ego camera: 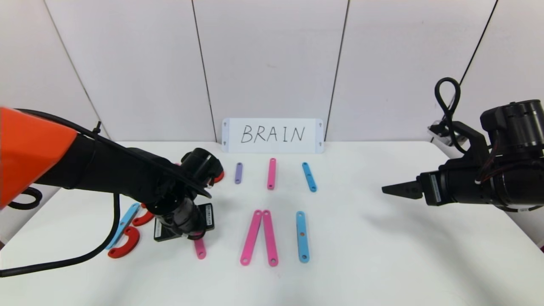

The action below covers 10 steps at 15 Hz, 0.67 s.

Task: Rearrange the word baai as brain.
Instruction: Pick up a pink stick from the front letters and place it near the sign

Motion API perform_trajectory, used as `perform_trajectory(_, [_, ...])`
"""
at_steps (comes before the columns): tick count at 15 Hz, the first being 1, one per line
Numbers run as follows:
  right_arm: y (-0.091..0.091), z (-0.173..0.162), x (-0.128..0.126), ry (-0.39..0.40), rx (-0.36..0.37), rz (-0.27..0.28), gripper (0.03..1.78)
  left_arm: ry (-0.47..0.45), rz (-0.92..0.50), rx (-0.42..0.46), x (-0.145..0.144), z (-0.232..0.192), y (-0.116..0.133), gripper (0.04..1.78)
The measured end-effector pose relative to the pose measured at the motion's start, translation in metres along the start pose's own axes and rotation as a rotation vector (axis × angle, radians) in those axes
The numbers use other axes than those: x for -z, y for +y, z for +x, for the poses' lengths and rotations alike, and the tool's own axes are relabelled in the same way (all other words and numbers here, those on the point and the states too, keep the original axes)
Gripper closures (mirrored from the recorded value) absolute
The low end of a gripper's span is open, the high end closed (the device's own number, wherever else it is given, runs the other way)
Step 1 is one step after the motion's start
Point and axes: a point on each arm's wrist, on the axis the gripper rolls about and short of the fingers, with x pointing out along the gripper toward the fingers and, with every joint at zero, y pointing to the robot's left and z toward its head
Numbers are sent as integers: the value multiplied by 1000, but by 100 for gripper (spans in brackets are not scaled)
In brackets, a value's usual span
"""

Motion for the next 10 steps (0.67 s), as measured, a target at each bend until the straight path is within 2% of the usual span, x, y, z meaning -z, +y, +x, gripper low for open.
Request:
perform_trajectory(2, [0, 0, 0, 0, 0, 0, 8, 1, 0, -1, 0, 0, 0, 150])
perform_trajectory(3, [0, 0, 0, 1, 0, 0, 8, 0, -1, -2, 0, 0, 0, 155])
perform_trajectory(7, [0, 0, 0, 0, -1, 0, 8, -7, -3, 0, -2, -2, 1, 155])
perform_trajectory(10, [0, 1, 1, 3, -3, 0, 8, -47, 10, 29, -12, -15, 3, 155])
